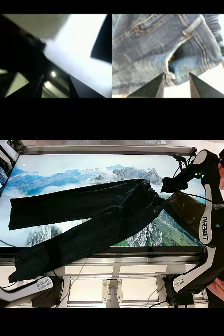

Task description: Fold the clothes and pants, and hang the long-sleeved shirts on hangers.

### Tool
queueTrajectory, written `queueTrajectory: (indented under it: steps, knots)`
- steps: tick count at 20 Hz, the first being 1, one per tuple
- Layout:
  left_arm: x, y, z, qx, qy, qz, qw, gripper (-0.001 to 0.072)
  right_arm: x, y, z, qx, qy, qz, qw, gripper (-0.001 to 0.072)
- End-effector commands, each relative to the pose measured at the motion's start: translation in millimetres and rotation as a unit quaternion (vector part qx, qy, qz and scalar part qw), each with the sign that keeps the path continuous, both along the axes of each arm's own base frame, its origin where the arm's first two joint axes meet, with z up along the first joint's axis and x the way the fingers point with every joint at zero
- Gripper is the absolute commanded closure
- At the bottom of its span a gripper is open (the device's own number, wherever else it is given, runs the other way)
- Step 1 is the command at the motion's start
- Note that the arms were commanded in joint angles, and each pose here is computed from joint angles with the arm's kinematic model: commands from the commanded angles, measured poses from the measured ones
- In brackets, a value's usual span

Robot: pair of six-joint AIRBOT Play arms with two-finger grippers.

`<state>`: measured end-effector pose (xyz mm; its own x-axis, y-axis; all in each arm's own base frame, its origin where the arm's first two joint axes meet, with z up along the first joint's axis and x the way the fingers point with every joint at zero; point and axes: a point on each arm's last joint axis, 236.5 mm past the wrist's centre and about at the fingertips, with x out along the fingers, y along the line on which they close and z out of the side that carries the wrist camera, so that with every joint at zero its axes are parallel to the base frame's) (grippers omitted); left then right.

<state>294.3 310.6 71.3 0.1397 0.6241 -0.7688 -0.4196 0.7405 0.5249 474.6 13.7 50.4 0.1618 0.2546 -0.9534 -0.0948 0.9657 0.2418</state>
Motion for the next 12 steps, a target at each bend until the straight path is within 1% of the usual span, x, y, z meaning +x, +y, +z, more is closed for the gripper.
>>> queueTrajectory:
  steps: [1, 2, 3, 5, 10, 12]
  knots:
    - [-74.8, -74.9, -71.1, -0.178, 0.073, -0.051, 0.980, 0.0358, -19.7, -5.7, 9.8, -0.015, 0.020, 0.019, 1.000, 0.0364]
    - [-93.9, -89.0, -84.4, -0.217, 0.091, -0.051, 0.971, 0.0358, -19.7, -6.8, 9.1, -0.014, 0.021, 0.017, 1.000, 0.0364]
    - [-114.3, -98.1, -95.7, -0.249, 0.107, -0.035, 0.962, 0.0358, -19.4, -7.2, 8.6, -0.014, 0.021, 0.017, 1.000, 0.0364]
    - [-146.1, -104.3, -113.6, -0.283, 0.128, 0.003, 0.951, 0.0358, -18.7, -6.5, 9.1, -0.013, 0.019, 0.017, 1.000, 0.0364]
    - [-186.8, -112.9, -133.7, -0.325, 0.146, 0.055, 0.933, 0.0357, -17.5, -6.5, 9.1, -0.013, 0.016, 0.016, 1.000, 0.0364]
    - [-187.3, -110.2, -134.6, -0.323, 0.146, 0.046, 0.934, 0.0344, -17.4, -6.3, 9.1, -0.013, 0.016, 0.017, 1.000, 0.0364]
